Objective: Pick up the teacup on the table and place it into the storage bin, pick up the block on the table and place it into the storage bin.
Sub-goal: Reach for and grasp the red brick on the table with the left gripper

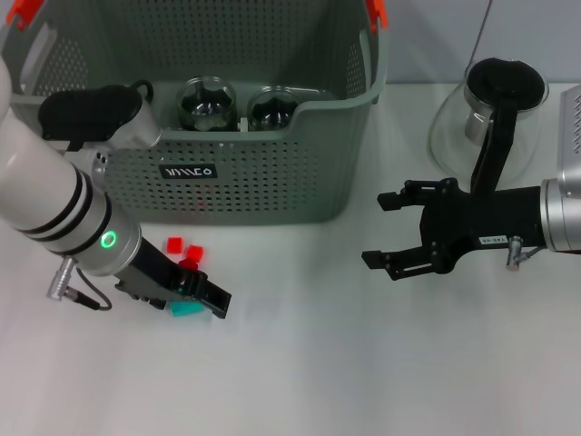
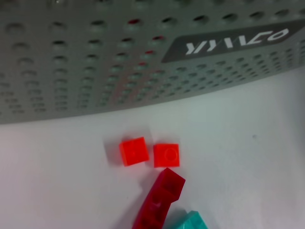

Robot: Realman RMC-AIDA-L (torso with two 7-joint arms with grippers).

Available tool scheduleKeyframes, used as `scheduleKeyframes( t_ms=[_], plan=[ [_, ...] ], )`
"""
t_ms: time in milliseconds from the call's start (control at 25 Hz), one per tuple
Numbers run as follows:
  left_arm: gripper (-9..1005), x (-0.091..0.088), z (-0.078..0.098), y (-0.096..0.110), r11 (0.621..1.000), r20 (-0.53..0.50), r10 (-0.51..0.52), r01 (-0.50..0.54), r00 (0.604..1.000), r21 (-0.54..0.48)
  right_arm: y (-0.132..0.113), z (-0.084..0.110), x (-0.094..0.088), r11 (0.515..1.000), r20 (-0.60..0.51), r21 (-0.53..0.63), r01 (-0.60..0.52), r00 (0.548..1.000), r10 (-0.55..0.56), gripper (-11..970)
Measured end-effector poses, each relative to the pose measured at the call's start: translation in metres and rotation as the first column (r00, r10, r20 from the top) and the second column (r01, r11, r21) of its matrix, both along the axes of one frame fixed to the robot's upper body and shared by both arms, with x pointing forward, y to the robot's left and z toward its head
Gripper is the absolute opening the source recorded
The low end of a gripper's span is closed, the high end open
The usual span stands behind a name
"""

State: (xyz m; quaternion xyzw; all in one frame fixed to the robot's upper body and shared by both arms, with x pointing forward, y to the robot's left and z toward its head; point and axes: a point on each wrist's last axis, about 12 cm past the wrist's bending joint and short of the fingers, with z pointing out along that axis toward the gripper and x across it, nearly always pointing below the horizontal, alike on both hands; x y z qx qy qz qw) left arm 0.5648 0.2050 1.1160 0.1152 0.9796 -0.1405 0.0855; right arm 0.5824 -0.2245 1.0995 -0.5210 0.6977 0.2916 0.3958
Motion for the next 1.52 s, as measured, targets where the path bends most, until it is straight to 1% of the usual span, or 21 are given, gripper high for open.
scheduleKeyframes(
  t_ms=[280,480,600,720,960,1200,1360,1520],
  plan=[
    [929,0.002,0.004,0.0,0.999,0.002,-0.021,0.021,1.0,0.027,-0.001,0.0,0.0,1.0,0.0,0.003,0.006,1.0,-0.006,915],
    [917,0.001,0.007,0.002,0.998,-0.001,-0.056,0.056,0.998,0.042,-0.001,0.0,0.001,1.0,0.0,0.006,0.012,1.0,-0.012,915],
    [909,0.001,0.013,0.001,0.995,0.018,-0.094,0.093,0.995,0.048,-0.001,0.0,0.001,1.0,0.0,0.012,0.017,1.0,-0.017,915],
    [902,0.002,0.018,0.001,0.984,0.05,-0.168,0.165,0.984,0.062,0.002,-0.001,0.001,1.0,0.002,0.018,0.021,1.0,-0.021,915],
    [886,0.002,0.023,0.005,0.948,0.114,-0.307,0.294,0.945,0.12,0.007,-0.002,-0.001,0.998,-0.006,0.046,0.036,0.999,-0.036,914],
    [872,0.0,0.021,0.013,0.879,0.107,-0.455,0.427,0.884,0.213,0.01,-0.005,-0.002,0.995,-0.029,0.081,0.054,0.998,-0.051,914],
    [862,0.001,0.02,0.017,0.839,0.102,-0.518,0.48,0.849,0.256,0.012,-0.005,-0.002,0.992,-0.035,0.112,0.065,0.997,-0.062,914],
    [852,0.002,0.021,0.019,0.817,0.107,-0.55,0.508,0.828,0.274,0.012,-0.005,-0.002,0.991,-0.037,0.117,0.069,0.997,-0.065,914]
  ],
)
